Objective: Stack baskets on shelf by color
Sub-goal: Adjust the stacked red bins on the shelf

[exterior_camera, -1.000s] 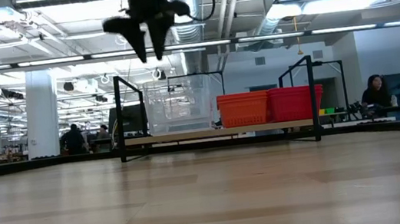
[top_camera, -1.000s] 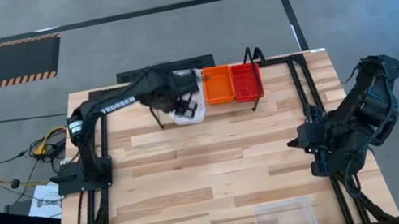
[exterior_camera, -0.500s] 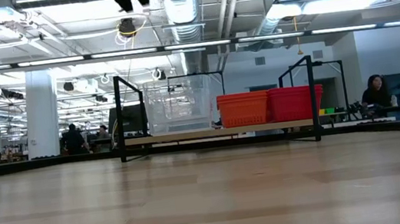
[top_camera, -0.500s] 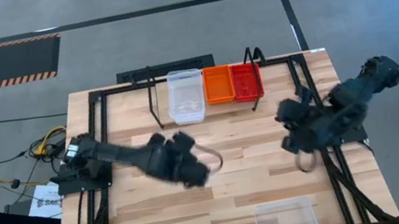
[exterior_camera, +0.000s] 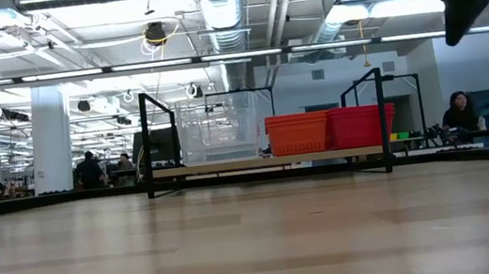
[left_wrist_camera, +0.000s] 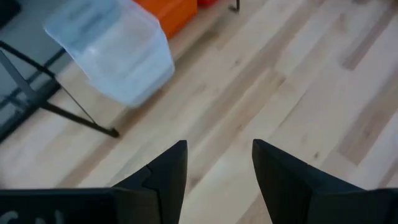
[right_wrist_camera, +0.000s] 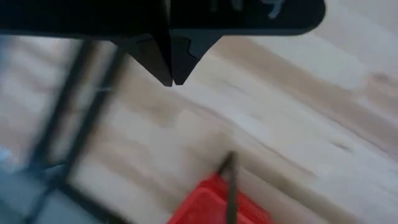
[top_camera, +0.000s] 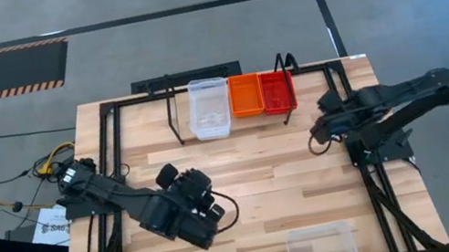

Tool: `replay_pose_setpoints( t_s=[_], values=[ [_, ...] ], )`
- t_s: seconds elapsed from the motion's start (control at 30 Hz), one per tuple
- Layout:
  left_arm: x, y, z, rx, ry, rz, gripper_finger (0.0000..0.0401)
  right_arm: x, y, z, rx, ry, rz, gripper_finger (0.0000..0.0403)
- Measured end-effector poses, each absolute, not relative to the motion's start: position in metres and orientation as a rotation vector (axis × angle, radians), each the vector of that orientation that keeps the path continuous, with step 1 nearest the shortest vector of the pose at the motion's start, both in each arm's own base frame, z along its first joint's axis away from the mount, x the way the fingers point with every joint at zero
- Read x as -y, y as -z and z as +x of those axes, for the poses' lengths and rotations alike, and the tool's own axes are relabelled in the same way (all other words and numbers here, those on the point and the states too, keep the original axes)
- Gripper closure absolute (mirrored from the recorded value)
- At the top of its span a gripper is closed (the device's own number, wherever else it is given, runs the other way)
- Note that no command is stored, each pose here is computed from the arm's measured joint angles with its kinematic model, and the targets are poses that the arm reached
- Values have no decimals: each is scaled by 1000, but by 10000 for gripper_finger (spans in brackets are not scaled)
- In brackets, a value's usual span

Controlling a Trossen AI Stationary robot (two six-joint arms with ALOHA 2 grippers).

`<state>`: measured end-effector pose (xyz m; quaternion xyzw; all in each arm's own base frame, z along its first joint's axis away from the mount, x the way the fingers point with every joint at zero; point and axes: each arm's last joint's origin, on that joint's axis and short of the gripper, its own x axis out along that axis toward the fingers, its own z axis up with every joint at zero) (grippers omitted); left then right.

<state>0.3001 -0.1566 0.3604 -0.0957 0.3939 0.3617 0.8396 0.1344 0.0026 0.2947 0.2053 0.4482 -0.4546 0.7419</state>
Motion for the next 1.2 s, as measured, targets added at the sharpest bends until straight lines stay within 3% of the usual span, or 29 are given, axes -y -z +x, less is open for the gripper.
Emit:
replay_pose_setpoints(
  t_s=[0.23,0.37,0.83,1.03,1.2],
  values=[
    [134,-397,277,-696,-759,-126,232,3,-277,109,-570,834,744,402],
    [122,-412,266,-632,-774,-103,232,9,-255,105,-438,849,855,402],
    [115,-424,255,-569,-789,-39,232,36,-208,102,-397,1132,901,402],
    [115,-424,255,-570,-788,-36,232,56,-202,116,-339,1018,934,403],
    [115,-423,256,-585,-778,-43,232,76,-200,117,-319,1038,941,403]
  ],
)
